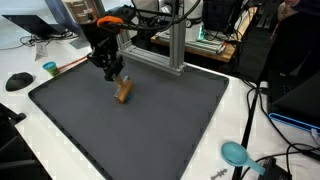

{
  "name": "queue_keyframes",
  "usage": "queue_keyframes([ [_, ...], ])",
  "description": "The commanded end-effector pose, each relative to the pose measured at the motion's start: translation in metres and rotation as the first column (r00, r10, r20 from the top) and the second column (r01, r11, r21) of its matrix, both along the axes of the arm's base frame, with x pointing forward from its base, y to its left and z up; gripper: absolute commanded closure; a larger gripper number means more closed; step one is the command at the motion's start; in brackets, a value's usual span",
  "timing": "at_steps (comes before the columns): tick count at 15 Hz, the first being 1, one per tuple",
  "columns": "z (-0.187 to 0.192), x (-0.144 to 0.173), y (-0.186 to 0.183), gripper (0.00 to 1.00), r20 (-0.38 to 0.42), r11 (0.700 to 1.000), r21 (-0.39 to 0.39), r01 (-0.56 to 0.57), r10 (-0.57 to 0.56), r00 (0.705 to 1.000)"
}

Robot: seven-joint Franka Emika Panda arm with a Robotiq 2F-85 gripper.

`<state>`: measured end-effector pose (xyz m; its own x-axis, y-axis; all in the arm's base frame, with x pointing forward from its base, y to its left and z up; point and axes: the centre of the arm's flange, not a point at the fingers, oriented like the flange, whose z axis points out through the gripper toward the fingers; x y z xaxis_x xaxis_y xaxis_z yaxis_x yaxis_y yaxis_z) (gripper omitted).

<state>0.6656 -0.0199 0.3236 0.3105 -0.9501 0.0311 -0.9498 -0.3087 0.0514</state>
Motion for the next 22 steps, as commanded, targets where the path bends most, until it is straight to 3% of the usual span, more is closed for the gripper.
queue_keyframes([
  [1, -0.023, 0.010, -0.002, 0.78, -0.009, 0.999, -0.041, 0.010, -0.010, 1.000],
  [22, -0.051, 0.013, -0.014, 0.78, 0.023, 1.000, -0.018, 0.024, -0.024, 0.999],
])
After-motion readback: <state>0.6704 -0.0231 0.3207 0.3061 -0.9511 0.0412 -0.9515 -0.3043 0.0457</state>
